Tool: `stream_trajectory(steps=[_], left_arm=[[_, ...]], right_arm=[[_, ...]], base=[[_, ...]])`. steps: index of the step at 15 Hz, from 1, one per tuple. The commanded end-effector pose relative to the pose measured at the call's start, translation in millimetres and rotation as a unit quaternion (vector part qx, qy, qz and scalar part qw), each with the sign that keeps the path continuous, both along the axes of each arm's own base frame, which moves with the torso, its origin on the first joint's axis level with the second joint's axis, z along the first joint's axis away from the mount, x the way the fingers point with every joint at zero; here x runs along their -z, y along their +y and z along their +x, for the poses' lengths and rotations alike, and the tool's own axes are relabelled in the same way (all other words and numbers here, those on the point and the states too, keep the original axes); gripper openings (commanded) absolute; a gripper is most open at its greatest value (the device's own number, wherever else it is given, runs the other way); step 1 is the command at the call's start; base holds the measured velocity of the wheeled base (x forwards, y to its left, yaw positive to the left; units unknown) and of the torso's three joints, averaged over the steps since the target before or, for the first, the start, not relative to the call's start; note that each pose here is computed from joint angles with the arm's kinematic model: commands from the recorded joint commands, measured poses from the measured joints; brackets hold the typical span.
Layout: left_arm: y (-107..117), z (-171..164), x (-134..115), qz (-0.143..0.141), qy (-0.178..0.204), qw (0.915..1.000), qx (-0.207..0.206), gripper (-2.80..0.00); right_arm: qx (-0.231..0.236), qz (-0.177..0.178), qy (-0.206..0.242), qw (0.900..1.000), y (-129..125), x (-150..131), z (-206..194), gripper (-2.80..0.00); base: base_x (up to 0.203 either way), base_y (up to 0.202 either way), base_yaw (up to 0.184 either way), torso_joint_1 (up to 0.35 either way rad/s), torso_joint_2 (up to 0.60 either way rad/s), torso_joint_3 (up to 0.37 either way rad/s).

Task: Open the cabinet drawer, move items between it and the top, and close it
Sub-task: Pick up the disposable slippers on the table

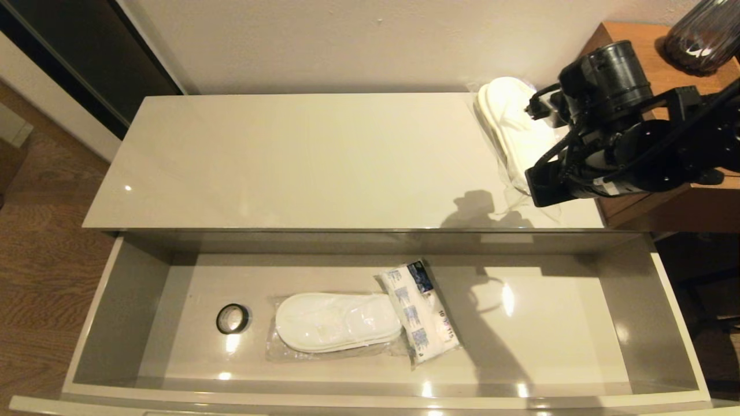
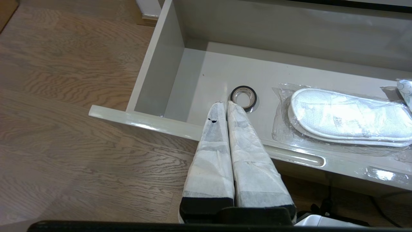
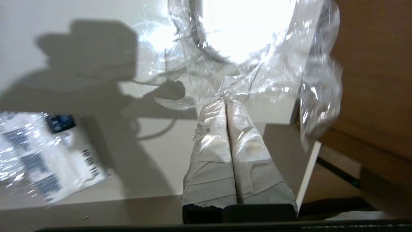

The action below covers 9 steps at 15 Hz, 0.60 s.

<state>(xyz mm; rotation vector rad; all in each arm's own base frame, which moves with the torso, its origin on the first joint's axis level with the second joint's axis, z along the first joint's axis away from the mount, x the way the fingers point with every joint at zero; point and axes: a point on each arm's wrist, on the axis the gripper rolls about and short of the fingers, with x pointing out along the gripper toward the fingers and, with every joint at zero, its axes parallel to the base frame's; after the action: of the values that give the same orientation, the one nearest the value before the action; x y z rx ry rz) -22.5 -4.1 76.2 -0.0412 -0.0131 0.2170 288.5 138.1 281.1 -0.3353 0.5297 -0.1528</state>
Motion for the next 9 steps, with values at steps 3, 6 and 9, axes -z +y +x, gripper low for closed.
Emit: stream_trajectory(steps=[3, 6, 9], left_arm=[[-1, -3, 1, 0.003, -0.019, 0.9998, 0.0, -2.8], [-1, -3, 1, 0.003, -0.019, 0.9998, 0.0, -2.8], [-1, -3, 1, 0.003, -0.019, 0.9998, 0.0, -2.8]], right_arm=[[0.012, -0.056, -0.012, 0.998, 14, 24, 50, 0.0], [0.044, -0.069, -0.049, 0.995, 19, 30, 68, 0.0], [0.056, -0.07, -0.054, 0.994, 18, 34, 75, 0.0]], base=[[0.0, 0.0, 0.0, 0.0, 0.0, 0.0], [0.0, 0.0, 0.0, 0.0, 0.0, 0.0], [0.0, 0.0, 0.0, 0.0, 0.0, 0.0]])
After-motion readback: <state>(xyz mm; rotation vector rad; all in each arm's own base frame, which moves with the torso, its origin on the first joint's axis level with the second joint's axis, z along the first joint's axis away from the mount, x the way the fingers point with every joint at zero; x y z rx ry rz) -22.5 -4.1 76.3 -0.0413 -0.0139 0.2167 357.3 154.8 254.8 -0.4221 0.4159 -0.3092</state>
